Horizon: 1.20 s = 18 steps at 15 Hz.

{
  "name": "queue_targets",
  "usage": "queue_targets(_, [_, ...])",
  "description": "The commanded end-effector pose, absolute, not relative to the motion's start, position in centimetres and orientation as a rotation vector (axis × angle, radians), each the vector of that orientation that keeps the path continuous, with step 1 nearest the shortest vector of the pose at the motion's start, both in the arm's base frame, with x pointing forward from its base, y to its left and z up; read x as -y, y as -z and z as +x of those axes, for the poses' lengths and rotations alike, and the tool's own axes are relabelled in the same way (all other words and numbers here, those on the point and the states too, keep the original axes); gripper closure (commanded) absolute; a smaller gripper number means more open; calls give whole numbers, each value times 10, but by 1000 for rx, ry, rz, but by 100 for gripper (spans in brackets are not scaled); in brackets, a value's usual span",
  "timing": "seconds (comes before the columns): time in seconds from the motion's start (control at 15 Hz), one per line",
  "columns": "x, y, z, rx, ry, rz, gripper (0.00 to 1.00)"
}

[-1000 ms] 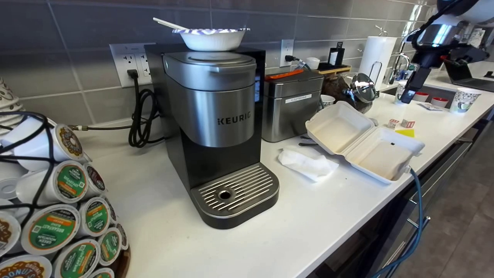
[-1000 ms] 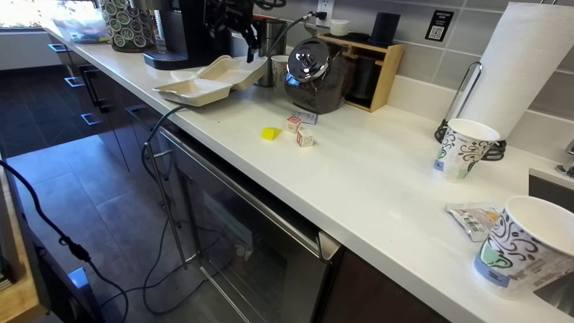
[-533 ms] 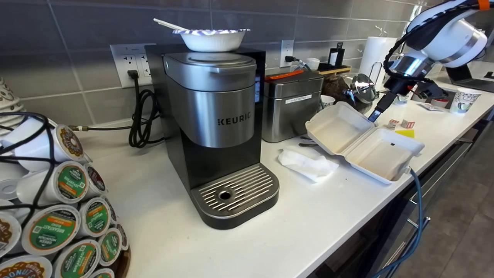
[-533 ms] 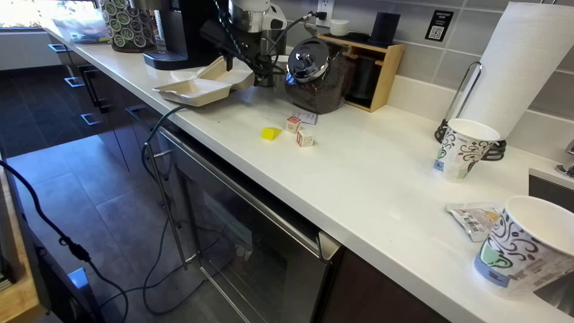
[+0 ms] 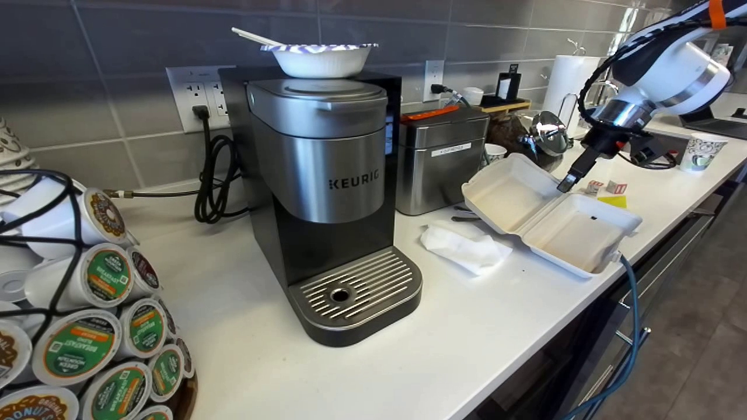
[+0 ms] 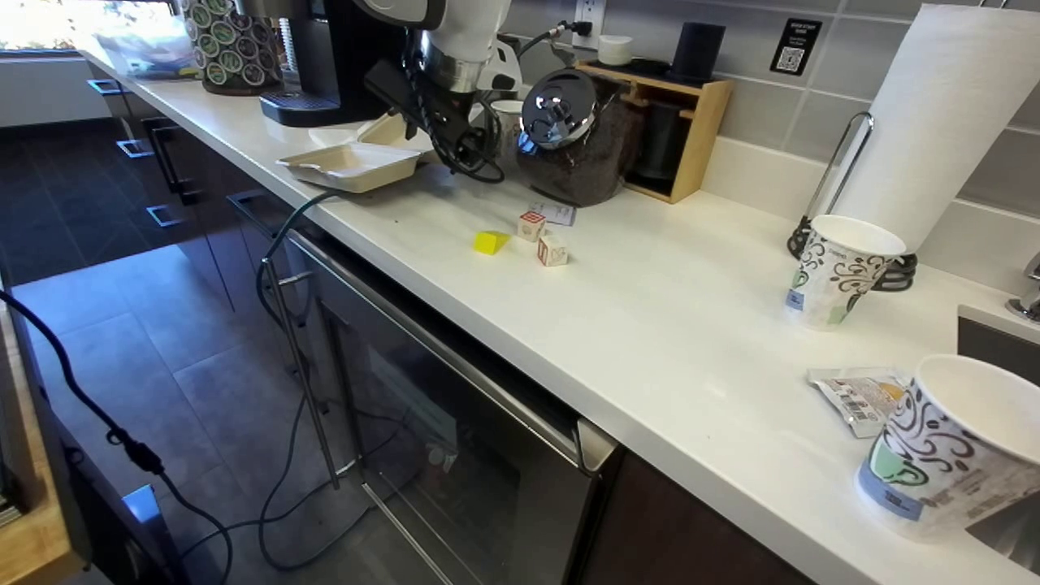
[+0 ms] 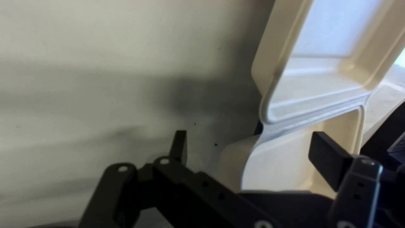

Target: Move the lunch pack to the right

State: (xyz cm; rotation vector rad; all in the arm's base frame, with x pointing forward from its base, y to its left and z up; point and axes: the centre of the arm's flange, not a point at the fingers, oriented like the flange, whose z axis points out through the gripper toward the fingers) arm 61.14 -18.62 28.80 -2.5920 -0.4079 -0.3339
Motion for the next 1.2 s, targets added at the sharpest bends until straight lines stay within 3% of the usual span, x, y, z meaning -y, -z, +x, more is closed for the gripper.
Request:
queue_targets(0.0, [189,-290,611,399,269,-2514,26])
queue_targets(0.07, [189,-290,611,402,255,-2501,30])
queue_targets(0.67, [187,-284,610,418,164,-2438,100])
queue_targets(1.13, [184,-341,533,716,139,-2173,100])
